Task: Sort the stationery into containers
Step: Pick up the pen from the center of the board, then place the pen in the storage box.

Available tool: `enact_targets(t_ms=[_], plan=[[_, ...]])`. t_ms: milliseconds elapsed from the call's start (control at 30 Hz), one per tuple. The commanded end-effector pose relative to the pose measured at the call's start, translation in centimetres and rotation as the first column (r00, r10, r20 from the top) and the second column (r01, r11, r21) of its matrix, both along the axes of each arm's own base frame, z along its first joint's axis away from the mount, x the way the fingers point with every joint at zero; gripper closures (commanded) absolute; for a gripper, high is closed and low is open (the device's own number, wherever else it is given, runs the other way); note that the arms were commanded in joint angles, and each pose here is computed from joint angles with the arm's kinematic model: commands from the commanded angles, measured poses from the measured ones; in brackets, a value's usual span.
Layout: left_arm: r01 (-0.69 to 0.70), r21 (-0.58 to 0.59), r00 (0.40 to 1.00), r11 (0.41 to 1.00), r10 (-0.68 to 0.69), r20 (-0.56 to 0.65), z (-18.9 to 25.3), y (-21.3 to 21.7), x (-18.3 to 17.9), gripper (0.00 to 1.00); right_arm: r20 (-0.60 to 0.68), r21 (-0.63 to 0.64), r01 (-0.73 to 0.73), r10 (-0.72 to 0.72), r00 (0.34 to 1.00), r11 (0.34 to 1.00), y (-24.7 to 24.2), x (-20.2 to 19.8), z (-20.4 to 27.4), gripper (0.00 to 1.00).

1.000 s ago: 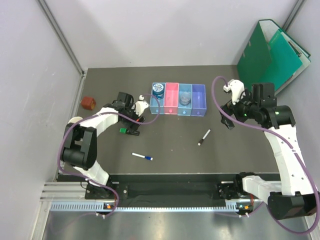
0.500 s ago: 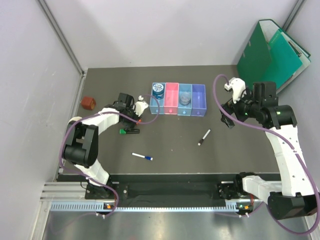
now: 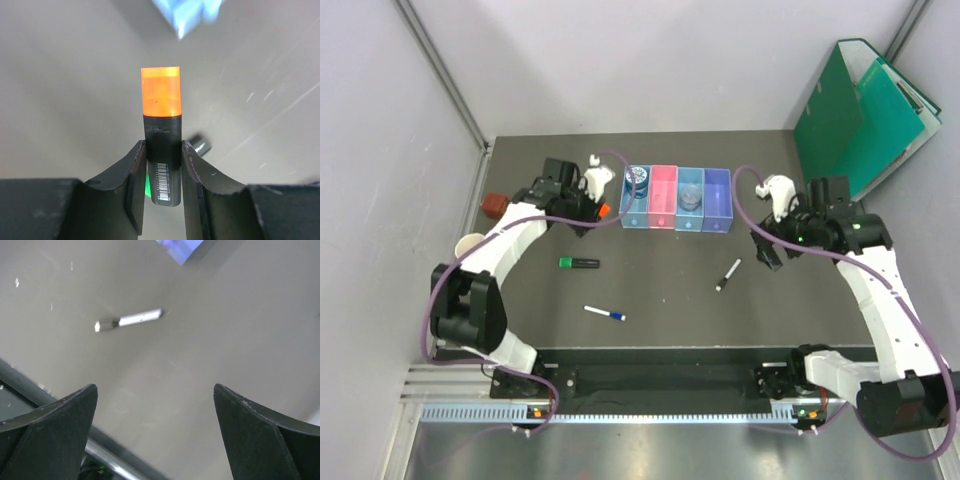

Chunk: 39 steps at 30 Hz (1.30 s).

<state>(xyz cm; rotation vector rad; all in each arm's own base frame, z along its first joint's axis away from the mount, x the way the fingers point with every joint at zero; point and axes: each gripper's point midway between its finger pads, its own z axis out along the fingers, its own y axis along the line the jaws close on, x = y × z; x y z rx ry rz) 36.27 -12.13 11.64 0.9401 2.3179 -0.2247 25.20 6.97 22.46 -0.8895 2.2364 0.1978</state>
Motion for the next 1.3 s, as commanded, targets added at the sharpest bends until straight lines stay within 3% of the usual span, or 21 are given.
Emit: enact_targets(t_ms=[0,233,400,600,800,1033,1267], plan=[[0.022,-0.245,0.986,0.969,0.019,0.164,9.6,-3.5,1.7,1.00,-0.097,0.020,0.061,-0.059,0.994,0.998,0.3,-0.7,-4.4,0.03],[0.035,-0.391,0.963,0.920,0.073,0.259,15.0,-9.5,4.7,1.00,-0.188,0.111,0.241,-0.218,0.958,0.964,1.1,1.5,-6.4,0.04],[0.003,-0.478,0.972,0.879,0.110,0.208,15.3,-14.9,7.3,1.00,-0.291,0.161,0.395,-0.339,0.895,0.904,1.2,3.5,-7.3,0.05],[-0.041,-0.473,0.973,0.880,0.142,0.181,12.9,-19.1,10.4,1.00,-0.362,0.199,0.483,-0.394,0.845,0.853,2.2,4.6,-9.2,0.00],[-0.190,-0.433,0.948,0.881,0.280,0.153,8.9,-19.5,14.4,1.00,-0.375,0.242,0.530,-0.425,0.824,0.813,4.3,5.2,-10.9,0.00],[-0.285,-0.341,0.918,0.896,0.357,0.171,4.8,-19.4,15.6,1.00,-0.443,0.166,0.655,-0.538,0.717,0.737,3.4,4.9,-14.0,0.03],[-0.300,-0.315,0.919,0.900,0.361,0.157,2.7,-20.1,15.9,1.00,-0.464,0.126,0.706,-0.588,0.663,0.697,3.5,6.1,-14.8,0.12]])
